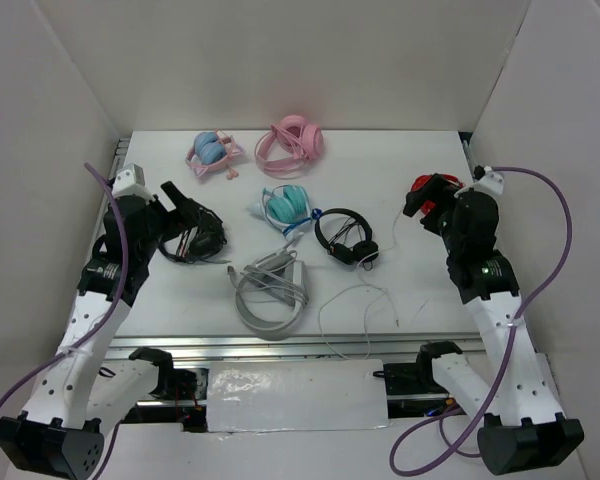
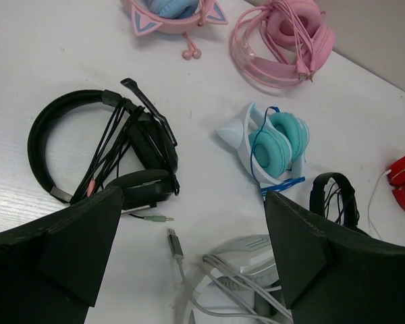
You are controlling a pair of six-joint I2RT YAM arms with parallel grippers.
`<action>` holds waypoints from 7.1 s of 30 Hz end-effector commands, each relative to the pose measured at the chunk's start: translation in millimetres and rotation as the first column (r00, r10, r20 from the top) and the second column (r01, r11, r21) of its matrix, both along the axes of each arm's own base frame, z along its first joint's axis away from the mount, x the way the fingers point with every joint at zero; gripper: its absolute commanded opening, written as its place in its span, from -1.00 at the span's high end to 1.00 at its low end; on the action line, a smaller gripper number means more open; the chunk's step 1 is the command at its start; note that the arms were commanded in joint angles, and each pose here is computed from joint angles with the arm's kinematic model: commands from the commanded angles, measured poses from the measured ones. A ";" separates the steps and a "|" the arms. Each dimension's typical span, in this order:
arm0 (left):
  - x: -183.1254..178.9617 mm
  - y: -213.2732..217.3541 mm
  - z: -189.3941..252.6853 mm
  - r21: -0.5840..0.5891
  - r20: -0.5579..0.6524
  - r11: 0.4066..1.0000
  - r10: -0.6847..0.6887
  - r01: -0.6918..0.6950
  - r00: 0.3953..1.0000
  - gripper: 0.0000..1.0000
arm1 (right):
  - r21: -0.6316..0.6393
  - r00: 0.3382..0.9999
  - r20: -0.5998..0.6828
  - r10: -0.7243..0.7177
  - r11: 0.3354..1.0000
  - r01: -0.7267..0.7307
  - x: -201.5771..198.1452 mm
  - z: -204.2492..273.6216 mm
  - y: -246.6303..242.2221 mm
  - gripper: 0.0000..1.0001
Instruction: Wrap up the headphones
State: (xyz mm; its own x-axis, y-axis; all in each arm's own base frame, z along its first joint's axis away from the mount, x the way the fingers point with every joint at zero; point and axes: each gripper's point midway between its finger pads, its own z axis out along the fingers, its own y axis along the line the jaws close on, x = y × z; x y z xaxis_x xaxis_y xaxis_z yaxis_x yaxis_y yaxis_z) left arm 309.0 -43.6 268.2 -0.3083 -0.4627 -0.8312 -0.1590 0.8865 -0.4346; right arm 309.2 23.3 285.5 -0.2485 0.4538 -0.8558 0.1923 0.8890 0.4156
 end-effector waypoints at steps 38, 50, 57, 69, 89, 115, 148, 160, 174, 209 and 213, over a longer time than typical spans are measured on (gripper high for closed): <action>33.9 -1.2 -39.0 0.025 -0.066 1.000 0.005 -0.004 0.998 -0.99 | 0.049 0.708 -0.493 -0.506 0.796 0.603 133.9 -194.0 -219.4 -0.87; 42.4 1.6 -47.4 0.040 -0.088 0.999 0.023 -0.019 0.996 -0.99 | 0.001 0.670 -0.556 -0.492 0.805 0.593 158.8 -230.7 -222.8 -0.41; 42.8 2.5 -43.8 0.044 -0.083 0.999 0.024 -0.020 0.996 -0.99 | -0.037 0.669 -0.599 -0.440 0.850 0.525 174.8 -252.2 -213.0 -0.07; 31.0 -6.0 -22.1 0.025 -0.013 0.999 -0.034 0.034 0.999 -0.99 | -0.088 0.873 -0.303 -0.382 0.924 0.373 179.0 -141.8 -197.3 1.00; 15.8 -132.1 37.6 0.041 0.127 0.779 -0.625 0.626 0.770 -0.99 | -0.747 0.453 0.092 0.887 0.363 -0.558 48.3 34.9 99.1 1.00; -39.9 -213.3 10.3 0.120 -0.017 0.573 -0.815 0.810 0.579 -0.56 | -0.719 0.135 -0.202 0.970 -0.053 -0.693 -6.5 8.2 255.1 1.00; -26.8 -183.0 21.1 0.243 -0.024 0.696 -0.692 0.675 0.722 1.00 | -0.747 0.089 -0.244 0.966 -0.128 -0.652 -29.8 33.2 304.6 0.78; -11.2 -167.8 46.6 0.240 0.074 0.802 -0.577 0.547 0.813 1.00 | -0.795 0.375 -0.040 0.926 0.198 -0.574 -10.9 78.4 288.8 -0.48; 37.5 -176.2 124.1 0.202 0.159 0.850 -0.518 0.486 0.840 1.00 | -0.608 0.507 0.349 0.788 0.602 -0.518 -50.1 111.7 184.9 -0.99; 5.7 -185.2 280.7 0.259 0.467 0.449 -0.833 0.855 0.296 1.00 | -0.132 0.781 0.064 0.622 0.781 -0.611 117.8 -80.7 136.3 1.00; -3.7 -193.1 241.9 0.275 0.408 0.453 -0.854 0.848 0.323 1.00 | -0.183 0.807 0.074 0.586 0.804 -0.566 147.1 -34.3 99.8 1.00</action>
